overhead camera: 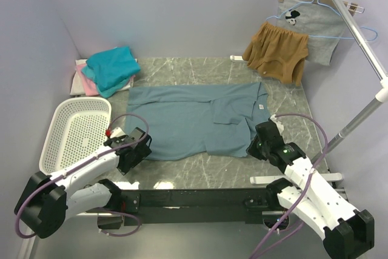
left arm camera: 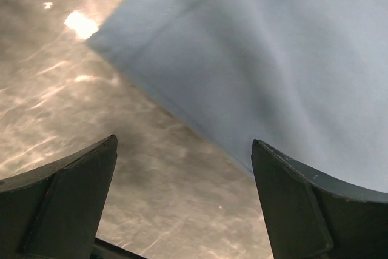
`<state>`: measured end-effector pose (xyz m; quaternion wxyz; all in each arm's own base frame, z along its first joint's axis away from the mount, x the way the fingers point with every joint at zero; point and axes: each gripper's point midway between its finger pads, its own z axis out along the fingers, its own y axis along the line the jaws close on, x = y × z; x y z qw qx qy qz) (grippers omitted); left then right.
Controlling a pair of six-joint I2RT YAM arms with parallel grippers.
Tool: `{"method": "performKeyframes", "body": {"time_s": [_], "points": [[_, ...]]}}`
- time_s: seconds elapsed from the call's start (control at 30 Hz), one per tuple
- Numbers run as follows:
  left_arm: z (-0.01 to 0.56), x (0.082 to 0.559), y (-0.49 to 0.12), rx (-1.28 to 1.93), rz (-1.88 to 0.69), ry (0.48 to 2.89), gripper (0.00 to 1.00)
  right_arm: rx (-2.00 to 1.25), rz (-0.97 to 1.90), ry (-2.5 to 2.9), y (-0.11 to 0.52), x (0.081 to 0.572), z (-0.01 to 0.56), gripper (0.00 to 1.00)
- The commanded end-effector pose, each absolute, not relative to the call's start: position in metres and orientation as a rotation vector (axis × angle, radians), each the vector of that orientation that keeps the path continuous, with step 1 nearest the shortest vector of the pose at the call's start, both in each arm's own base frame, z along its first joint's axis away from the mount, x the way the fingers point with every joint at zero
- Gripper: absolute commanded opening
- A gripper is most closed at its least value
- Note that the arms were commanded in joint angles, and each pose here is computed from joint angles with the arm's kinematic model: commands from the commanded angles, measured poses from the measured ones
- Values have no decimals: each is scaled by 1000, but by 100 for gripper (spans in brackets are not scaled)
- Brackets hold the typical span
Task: Fold and stack the t-shirts
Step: Grap the side of the flattened tshirt closest away from the robot with both arms
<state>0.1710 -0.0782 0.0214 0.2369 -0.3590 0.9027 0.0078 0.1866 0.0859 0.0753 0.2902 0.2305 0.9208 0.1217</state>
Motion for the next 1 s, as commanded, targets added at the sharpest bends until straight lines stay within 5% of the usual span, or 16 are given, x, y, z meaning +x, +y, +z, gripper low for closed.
{"method": "performKeyframes", "body": {"time_s": [0.0,0.37,0.67,0.8,0.97], "points": [[28,174,-63,-1142,82,2341,93,552,384,2444,96,194,90,0],[31,192,-51,-1124,235,2267,71,540,389,2395,95,202,111,0],[6,182,-52,-1115,256,2326,33,527,362,2377,92,208,126,0],[6,180,-55,-1090,220,2350,1,534,365,2350,90,207,141,0],[17,181,-65,-1049,133,2385,1,590,449,2388,97,190,146,0]]}}
